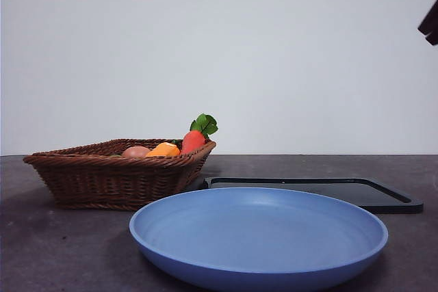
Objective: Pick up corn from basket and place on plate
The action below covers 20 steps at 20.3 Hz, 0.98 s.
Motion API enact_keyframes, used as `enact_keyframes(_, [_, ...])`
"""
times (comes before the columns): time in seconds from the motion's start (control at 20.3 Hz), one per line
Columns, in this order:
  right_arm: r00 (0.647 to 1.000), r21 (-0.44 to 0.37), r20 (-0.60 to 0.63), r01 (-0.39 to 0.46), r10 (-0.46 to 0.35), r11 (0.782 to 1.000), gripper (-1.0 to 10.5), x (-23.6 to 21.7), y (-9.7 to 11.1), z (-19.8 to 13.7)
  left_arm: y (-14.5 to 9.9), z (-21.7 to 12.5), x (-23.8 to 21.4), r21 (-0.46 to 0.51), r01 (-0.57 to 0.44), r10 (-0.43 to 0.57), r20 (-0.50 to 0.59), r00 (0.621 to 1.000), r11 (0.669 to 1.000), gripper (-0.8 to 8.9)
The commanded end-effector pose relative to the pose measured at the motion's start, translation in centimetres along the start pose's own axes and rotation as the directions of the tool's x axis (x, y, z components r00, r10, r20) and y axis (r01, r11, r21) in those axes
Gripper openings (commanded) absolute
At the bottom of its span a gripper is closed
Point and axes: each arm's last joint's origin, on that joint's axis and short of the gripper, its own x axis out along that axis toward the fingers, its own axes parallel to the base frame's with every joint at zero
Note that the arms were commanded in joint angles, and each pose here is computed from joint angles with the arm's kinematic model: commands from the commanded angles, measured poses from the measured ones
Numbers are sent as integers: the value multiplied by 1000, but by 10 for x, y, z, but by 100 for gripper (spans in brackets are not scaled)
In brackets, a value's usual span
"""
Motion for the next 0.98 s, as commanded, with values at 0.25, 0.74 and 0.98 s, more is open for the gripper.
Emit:
enact_keyframes(0.25, [1000, 75, -22, 12, -11, 997, 305, 5, -3, 6, -2, 6, -2, 12, 7, -7, 19, 1000, 1000, 421])
enact_keyframes(0.74, [959, 165, -280, -5, 52, 986, 304, 81, -32, 9, -2, 6, -2, 12, 7, -7, 19, 1000, 1000, 420])
enact_keyframes(0.98, [920, 188, -389, 23, 53, 982, 288, 124, -48, 0, -2, 6, -2, 12, 7, -7, 19, 1000, 1000, 419])
